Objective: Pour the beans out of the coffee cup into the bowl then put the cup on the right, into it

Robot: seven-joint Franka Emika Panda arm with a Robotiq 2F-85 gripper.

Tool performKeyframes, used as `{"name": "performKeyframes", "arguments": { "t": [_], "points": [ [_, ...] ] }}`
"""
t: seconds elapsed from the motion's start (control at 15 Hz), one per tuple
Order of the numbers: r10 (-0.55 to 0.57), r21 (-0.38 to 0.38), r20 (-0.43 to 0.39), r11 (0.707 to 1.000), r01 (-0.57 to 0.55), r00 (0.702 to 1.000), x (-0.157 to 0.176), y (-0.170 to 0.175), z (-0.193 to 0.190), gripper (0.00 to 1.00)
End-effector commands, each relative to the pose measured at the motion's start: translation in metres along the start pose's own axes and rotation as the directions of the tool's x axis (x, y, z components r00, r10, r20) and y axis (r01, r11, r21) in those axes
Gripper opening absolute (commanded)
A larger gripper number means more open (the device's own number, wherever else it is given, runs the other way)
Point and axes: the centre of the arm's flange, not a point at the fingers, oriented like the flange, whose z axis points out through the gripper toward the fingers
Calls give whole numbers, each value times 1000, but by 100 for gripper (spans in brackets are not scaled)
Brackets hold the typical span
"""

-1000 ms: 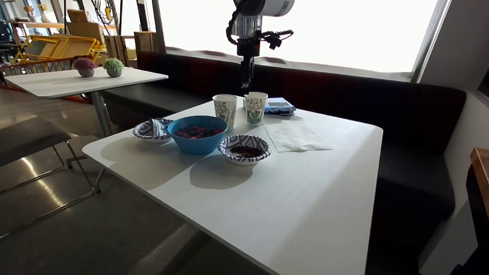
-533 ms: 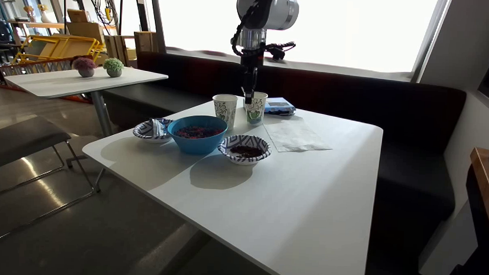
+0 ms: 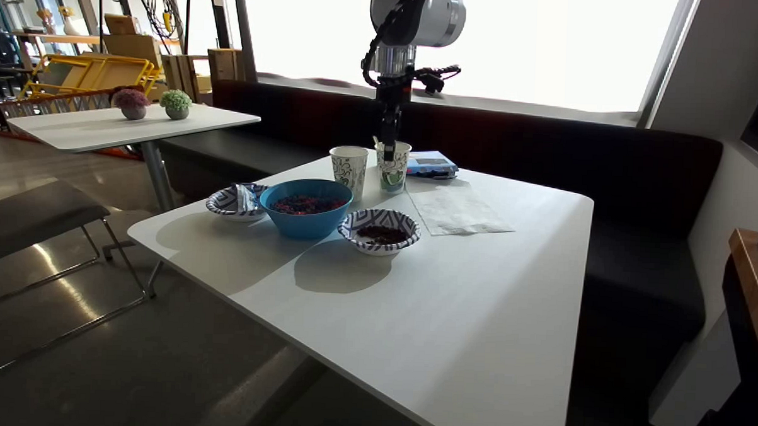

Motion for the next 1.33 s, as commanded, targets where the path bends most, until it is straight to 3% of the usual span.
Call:
{"name": "performKeyframes", "arguments": {
  "t": [0.0, 0.2, 0.47, 0.87, 1.27],
  "points": [
    [16, 7, 8, 1000, -16, 1000, -10, -6, -10, 0],
    [18, -22, 11, 1000, -18, 1000, -4, -12, -35, 1],
    [-2, -120, 38, 993, 7, 999, 13, -31, -87, 1],
    [-55, -281, 71, 957, 72, 996, 38, -58, -146, 1],
    [-109, -227, 39, 967, 115, 993, 52, -81, -151, 1]
  ]
}}
